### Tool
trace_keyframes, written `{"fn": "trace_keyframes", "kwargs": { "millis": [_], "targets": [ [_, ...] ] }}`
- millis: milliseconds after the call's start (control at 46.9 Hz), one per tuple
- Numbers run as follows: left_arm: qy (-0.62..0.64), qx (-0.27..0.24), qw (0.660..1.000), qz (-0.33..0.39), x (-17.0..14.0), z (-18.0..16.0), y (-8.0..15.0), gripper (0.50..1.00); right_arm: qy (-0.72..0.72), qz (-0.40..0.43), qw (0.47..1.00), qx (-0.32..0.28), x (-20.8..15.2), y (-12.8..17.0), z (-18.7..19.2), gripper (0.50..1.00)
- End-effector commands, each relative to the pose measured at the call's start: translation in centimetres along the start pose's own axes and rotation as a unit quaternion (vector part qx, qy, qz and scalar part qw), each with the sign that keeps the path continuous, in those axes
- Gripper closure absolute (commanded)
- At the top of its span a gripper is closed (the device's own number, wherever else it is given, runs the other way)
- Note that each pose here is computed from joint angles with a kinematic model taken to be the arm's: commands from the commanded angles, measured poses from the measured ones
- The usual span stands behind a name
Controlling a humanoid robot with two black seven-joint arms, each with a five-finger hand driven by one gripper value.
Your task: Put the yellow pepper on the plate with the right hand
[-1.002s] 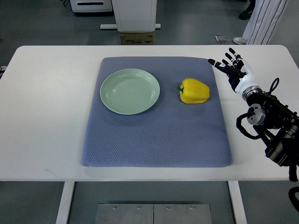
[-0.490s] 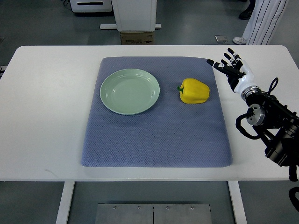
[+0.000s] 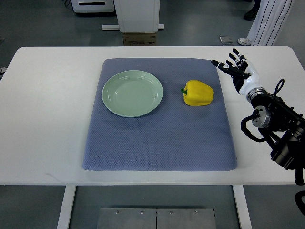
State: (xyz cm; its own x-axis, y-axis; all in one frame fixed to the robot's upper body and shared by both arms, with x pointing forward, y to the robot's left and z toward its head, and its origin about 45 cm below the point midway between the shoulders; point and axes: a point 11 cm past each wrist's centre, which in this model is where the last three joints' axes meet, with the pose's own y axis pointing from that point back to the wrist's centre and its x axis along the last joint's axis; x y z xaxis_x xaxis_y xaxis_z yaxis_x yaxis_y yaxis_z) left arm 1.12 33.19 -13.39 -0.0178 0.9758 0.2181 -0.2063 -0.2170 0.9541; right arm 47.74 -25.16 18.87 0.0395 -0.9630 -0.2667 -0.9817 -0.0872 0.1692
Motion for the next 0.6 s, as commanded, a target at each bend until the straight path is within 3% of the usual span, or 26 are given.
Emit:
{"fn": "trace_keyframes", "kwargs": {
  "millis": [0,576],
  "targets": [
    [0.0,0.0,1.0,0.0,0.01,0.0,0.0,0.5,0.0,0.001,1.0,0.0,0.1,0.0,-0.02,0.5],
    [0.0,0.0,1.0,-0.001,-0.04,0.0,0.0,0.5,0.002,-0.001,1.0,0.004,-0.05,-0.13,-0.48,0.5]
  ]
}}
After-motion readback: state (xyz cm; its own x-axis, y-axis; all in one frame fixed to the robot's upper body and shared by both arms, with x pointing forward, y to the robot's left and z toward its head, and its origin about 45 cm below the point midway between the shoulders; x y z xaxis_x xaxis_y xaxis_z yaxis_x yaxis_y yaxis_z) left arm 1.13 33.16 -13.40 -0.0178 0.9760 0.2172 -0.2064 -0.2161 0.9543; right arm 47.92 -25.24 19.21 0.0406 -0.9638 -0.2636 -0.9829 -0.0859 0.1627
